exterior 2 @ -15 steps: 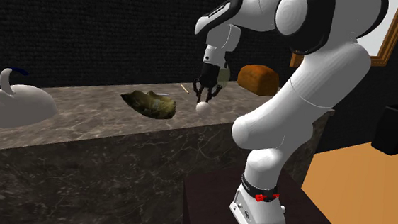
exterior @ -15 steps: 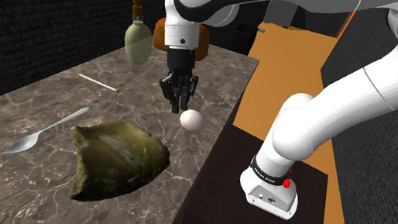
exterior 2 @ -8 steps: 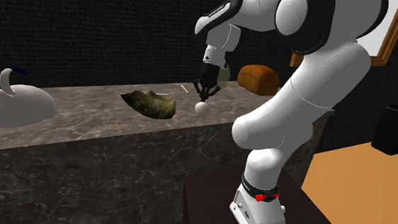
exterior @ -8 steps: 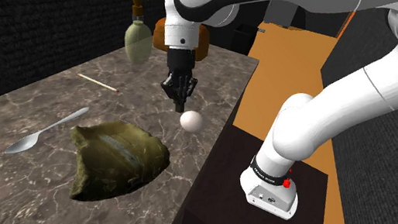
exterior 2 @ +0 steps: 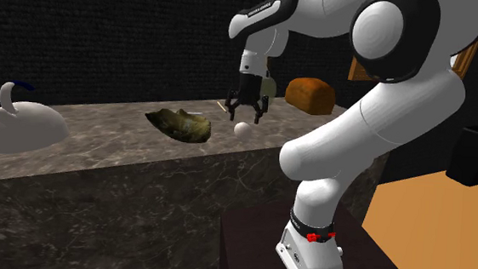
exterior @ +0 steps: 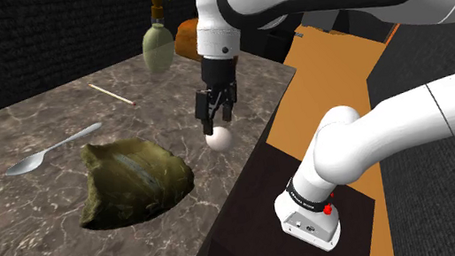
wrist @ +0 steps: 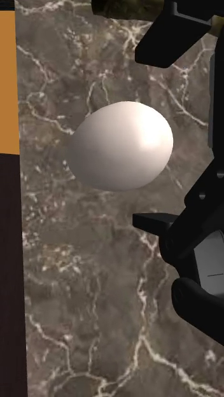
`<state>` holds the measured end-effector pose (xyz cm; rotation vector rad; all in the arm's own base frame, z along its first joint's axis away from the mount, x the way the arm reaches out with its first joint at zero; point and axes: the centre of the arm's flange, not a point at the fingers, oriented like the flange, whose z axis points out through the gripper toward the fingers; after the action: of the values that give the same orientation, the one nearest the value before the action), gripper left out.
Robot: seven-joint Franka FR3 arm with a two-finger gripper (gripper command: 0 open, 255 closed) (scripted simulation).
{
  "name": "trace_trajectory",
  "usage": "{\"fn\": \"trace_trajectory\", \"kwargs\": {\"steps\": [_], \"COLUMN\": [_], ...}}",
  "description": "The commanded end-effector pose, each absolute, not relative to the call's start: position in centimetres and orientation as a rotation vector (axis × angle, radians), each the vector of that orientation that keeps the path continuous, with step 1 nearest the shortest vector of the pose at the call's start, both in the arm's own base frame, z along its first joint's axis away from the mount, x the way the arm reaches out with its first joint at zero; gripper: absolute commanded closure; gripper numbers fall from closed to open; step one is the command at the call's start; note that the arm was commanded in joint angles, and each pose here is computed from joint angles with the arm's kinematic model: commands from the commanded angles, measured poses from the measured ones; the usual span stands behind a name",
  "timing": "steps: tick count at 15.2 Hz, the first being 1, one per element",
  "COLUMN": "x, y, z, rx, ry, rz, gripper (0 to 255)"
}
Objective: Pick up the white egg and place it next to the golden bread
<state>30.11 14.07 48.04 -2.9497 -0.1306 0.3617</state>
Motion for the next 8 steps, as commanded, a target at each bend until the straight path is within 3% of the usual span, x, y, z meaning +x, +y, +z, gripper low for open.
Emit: {"fn": "trace_trajectory", "kwargs": {"steps": [1,8], "x": [29.5,29.0], "y": [14.3,14.7], "z": [47.3,44.9], "rx": [-2.954,-2.954], "ry": [-0.148,-0.148], "rz": [0.36,0.36], "gripper": [0,0]}}
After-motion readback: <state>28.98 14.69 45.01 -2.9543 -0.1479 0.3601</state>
